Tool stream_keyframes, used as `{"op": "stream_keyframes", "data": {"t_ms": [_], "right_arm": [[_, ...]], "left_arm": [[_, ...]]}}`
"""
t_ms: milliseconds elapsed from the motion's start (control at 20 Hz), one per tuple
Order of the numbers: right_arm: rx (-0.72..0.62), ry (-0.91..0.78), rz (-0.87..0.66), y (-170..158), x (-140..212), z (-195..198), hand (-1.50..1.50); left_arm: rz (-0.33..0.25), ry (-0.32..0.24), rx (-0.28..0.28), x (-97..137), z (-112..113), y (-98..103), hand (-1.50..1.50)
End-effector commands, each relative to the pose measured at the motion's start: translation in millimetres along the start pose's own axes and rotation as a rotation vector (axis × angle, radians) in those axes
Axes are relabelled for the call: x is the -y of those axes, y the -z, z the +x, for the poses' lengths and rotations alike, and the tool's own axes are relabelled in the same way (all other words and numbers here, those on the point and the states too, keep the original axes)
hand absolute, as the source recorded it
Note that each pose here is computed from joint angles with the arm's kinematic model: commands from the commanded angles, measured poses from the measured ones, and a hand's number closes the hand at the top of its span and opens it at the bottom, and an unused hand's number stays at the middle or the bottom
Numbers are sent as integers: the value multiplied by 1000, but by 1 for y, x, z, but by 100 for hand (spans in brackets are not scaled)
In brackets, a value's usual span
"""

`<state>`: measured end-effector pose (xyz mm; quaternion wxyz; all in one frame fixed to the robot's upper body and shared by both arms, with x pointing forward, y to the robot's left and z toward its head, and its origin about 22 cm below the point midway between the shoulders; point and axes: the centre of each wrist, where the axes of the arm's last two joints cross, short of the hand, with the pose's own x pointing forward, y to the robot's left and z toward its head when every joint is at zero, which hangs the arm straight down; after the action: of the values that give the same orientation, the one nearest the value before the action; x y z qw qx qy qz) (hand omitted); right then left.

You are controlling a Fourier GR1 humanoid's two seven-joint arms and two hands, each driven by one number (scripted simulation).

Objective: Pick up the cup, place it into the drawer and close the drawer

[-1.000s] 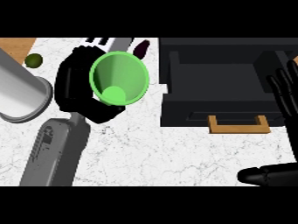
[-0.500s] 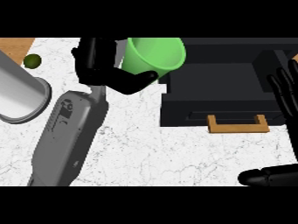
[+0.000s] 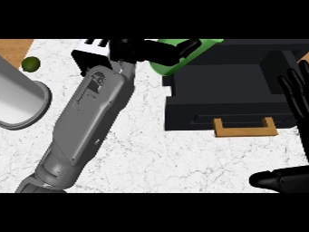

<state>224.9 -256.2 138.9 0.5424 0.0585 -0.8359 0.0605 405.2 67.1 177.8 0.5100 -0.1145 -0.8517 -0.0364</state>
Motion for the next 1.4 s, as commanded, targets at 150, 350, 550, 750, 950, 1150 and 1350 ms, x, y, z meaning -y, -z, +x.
{"op": "stream_keyframes", "data": {"t_ms": [150,350,550,750,950,1150,1350], "right_arm": [[-5,-8,3,-10,-1,-4,-150],[15,5,-1,0,-6,-10,-150],[11,-1,9,2,-2,-9,-150],[15,0,29,-5,-7,7,-150],[18,7,53,16,-4,-7,-150],[12,13,50,13,-3,-4,-150],[19,30,59,13,-8,-12,-150]], "left_arm": [[19,19,-39,13,-16,16,150],[4,43,-78,27,-26,18,150],[12,62,-127,29,-39,13,150],[-5,96,-153,29,-44,21,150],[4,172,-156,41,-49,14,150],[-58,204,-182,45,-47,17,150],[-53,284,-201,43,-57,11,150]]}}
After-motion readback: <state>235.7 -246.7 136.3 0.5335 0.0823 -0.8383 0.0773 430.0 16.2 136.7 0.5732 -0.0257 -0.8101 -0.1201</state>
